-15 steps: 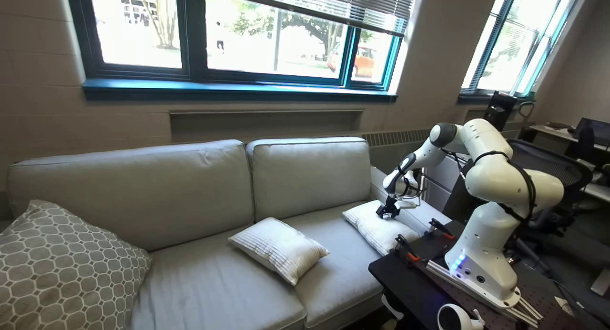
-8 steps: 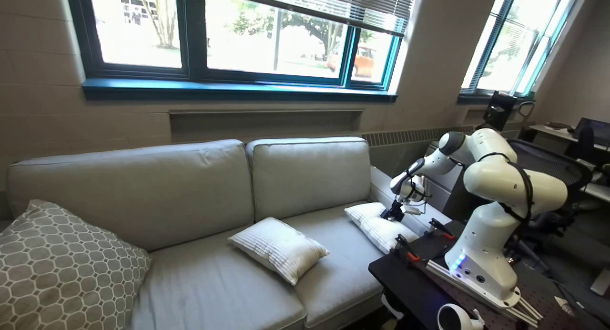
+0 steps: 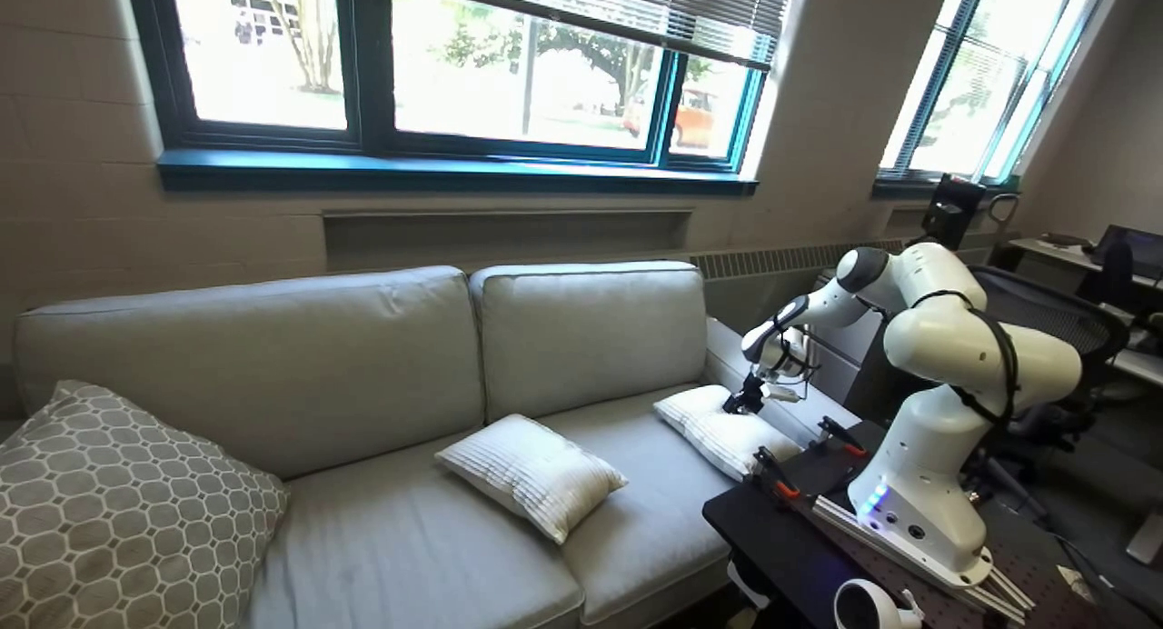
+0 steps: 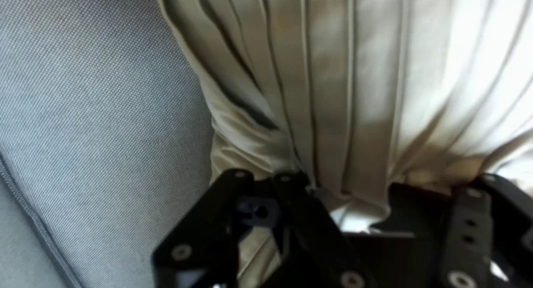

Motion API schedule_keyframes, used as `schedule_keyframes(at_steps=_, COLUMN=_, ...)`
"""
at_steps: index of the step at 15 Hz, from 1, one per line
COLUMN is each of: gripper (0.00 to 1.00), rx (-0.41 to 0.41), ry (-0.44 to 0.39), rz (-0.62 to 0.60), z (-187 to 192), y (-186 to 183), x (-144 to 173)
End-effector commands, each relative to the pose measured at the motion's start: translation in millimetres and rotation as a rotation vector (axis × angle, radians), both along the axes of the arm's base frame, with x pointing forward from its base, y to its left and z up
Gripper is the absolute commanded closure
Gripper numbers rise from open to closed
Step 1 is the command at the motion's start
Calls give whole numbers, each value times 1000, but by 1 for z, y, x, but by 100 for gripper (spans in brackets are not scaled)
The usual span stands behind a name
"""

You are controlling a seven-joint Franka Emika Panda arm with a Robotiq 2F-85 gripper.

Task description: Pick up the pillow and lean it against the handle of the couch, pick up the second pillow and lean it against the first pillow

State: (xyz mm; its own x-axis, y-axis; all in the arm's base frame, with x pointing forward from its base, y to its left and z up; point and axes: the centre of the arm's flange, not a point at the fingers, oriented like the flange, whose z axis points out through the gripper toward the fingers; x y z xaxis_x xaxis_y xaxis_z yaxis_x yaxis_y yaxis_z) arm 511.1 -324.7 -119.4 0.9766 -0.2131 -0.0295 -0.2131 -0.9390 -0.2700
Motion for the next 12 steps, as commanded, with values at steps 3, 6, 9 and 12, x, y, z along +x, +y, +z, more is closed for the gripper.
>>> schedule_keyframes(at_steps=3, gripper=97, rx=-161, ry=37, rz=-4, z=69, y=57, x=-8)
schedule_keyframes(at_steps=6, gripper=93, rx=-287, ry=14, rz=13, z=97, y=93, x=-12)
schedule_keyframes(at_steps=9, gripper=95, rx=-351, ry=-27, rz=30, z=141, y=94, x=-28)
schedule_keyframes(at_steps=12, gripper=95, rx=-394, ry=-90, rz=17, z=180, y=87, x=-45)
